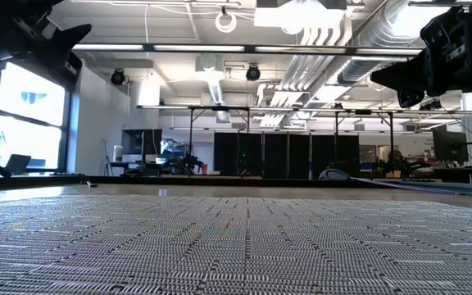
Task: Pick & Place Utensil
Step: Put the white bowl on the gray mat
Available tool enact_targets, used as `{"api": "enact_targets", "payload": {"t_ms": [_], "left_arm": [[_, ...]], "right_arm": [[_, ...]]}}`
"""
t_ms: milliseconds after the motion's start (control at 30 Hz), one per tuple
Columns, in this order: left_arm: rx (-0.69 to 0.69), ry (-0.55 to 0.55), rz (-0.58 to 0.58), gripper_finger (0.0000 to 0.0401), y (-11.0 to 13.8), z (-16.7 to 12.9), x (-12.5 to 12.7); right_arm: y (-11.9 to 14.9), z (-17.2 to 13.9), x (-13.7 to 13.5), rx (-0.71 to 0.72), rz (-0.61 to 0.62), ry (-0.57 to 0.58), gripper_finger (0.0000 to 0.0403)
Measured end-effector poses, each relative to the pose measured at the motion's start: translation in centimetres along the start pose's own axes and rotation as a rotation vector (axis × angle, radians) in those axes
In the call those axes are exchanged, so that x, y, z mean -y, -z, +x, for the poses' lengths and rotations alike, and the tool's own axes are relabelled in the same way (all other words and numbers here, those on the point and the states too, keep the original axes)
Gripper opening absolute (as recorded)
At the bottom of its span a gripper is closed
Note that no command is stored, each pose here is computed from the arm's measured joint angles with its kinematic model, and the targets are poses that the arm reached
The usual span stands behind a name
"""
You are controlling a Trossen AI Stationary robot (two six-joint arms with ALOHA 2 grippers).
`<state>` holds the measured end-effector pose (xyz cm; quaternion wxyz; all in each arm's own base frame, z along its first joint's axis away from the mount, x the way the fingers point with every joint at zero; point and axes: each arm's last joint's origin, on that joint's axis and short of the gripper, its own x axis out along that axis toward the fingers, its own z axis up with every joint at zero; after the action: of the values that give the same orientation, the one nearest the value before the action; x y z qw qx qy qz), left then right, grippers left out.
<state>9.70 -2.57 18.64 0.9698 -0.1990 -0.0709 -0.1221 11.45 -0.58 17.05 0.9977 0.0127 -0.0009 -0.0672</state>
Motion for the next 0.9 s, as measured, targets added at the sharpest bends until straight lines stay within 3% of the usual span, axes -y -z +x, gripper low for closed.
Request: {"api": "enact_targets", "payload": {"t_ms": [433,600,767,900], "left_arm": [[-0.148,0.135,0.032,0.0197,1.9,1.7,3.8],[-0.227,0.213,0.097,0.0197,0.8,3.6,6.7],[-0.451,0.224,0.152,0.0197,0.8,5.4,9.3],[-0.697,0.151,0.116,0.0197,0.2,6.3,11.1]], "right_arm": [[0.0,0.0,0.0,0.000,0.000,0.000,0.0001],[0.0,0.0,0.0,0.000,0.000,0.001,0.0004],[0.1,0.0,0.0,-0.008,-0.001,0.000,0.0003],[0.1,0.0,0.0,-0.008,-0.001,0.001,0.0001]]}}
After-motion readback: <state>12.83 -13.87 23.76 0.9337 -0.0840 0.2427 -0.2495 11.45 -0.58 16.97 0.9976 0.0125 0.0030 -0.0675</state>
